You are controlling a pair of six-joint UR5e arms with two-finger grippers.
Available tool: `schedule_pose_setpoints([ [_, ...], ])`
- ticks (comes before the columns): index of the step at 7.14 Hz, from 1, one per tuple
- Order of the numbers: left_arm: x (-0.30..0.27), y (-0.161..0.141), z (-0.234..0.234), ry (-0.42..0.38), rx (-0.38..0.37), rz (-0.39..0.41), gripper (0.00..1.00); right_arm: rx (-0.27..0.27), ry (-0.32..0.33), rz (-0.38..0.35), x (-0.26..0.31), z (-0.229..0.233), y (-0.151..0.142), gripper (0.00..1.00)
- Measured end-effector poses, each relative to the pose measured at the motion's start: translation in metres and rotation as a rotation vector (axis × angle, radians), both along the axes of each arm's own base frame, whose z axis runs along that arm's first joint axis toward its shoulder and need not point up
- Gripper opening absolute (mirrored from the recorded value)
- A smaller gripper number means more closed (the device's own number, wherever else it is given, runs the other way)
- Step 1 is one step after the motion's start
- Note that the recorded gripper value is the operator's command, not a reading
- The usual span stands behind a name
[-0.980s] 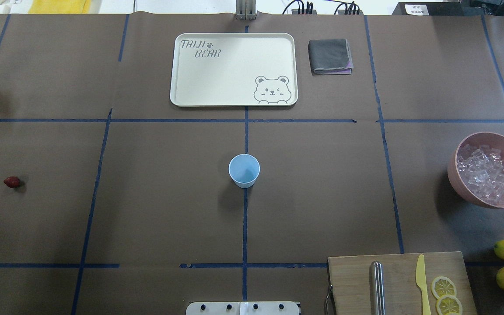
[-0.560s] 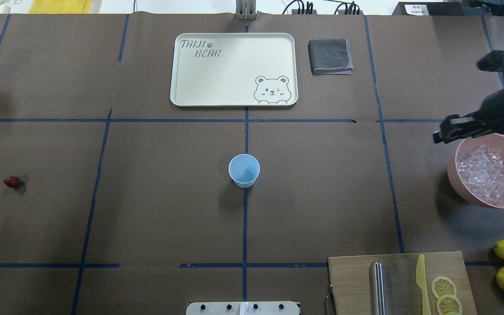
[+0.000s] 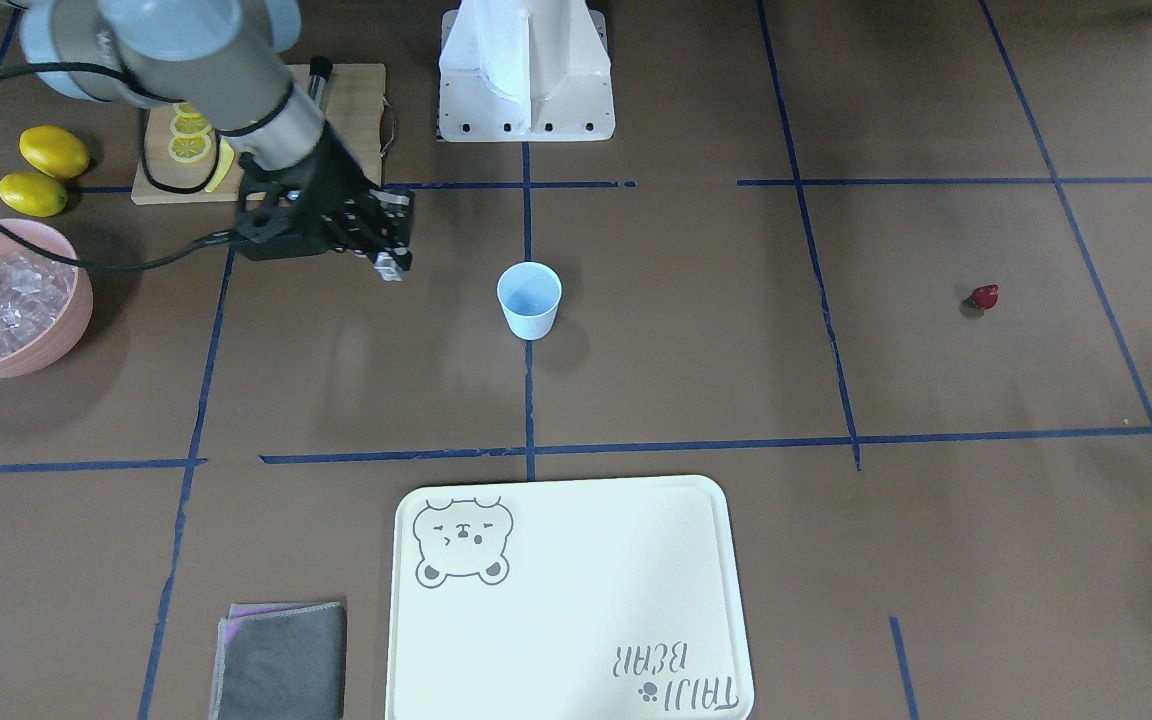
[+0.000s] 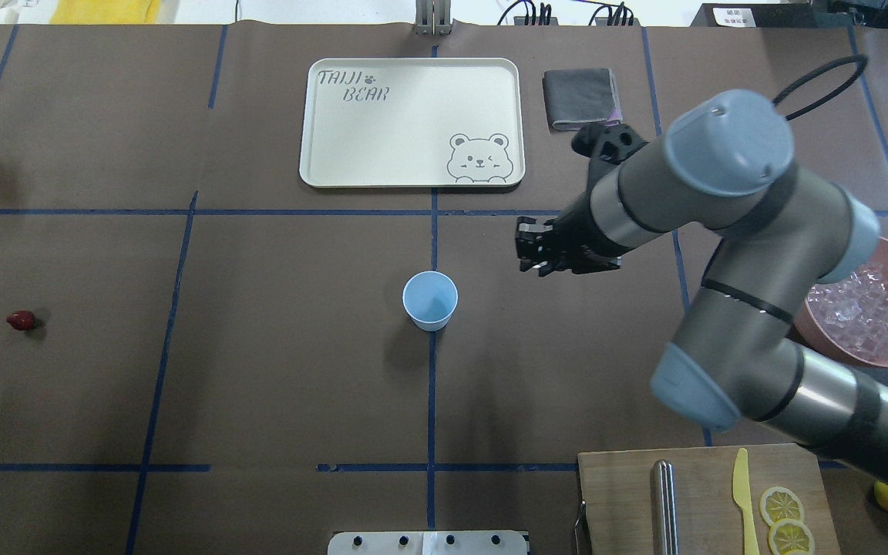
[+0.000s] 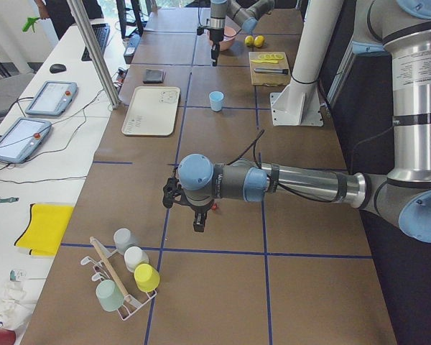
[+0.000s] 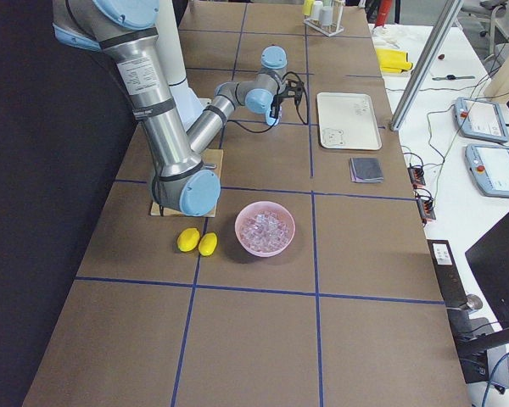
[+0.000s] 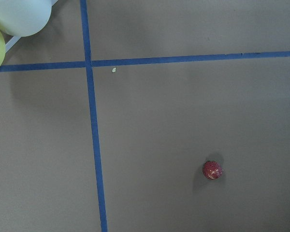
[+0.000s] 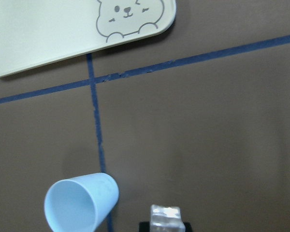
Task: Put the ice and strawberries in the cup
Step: 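Carry the ice cube with the right gripper over the blue cup, then open the right gripper to drop the ice cube into the cup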
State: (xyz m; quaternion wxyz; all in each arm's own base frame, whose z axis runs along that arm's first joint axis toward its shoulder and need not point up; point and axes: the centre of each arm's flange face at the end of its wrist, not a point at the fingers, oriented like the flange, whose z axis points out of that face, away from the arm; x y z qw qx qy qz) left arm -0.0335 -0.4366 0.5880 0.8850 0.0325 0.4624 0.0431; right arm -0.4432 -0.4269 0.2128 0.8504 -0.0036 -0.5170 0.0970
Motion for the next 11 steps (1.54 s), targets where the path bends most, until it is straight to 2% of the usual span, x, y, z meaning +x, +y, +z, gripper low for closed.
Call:
schedule_pose_setpoints([
  [1,0.0,0.0,-0.003,0.0,0.007,0.0,1.0,-0.012,0.007,0.018,-0.035,-0.012,0.007,0.08],
  [2,0.0,0.001,-0.006,0.0,0.013,0.001,1.0,-0.012,0.018,0.026,-0.06,-0.018,0.012,0.18],
  [6,0.0,0.001,-0.008,-0.001,0.016,0.002,1.0,-0.013,0.036,0.017,-0.104,-0.033,0.013,0.71],
  [9,0.0,0.001,-0.008,-0.001,0.014,0.001,1.0,-0.012,0.036,0.015,-0.106,-0.034,0.014,0.71],
  [11,0.0,0.001,-0.008,0.0,0.011,-0.001,1.0,-0.011,0.013,0.046,-0.059,-0.036,0.001,0.7],
])
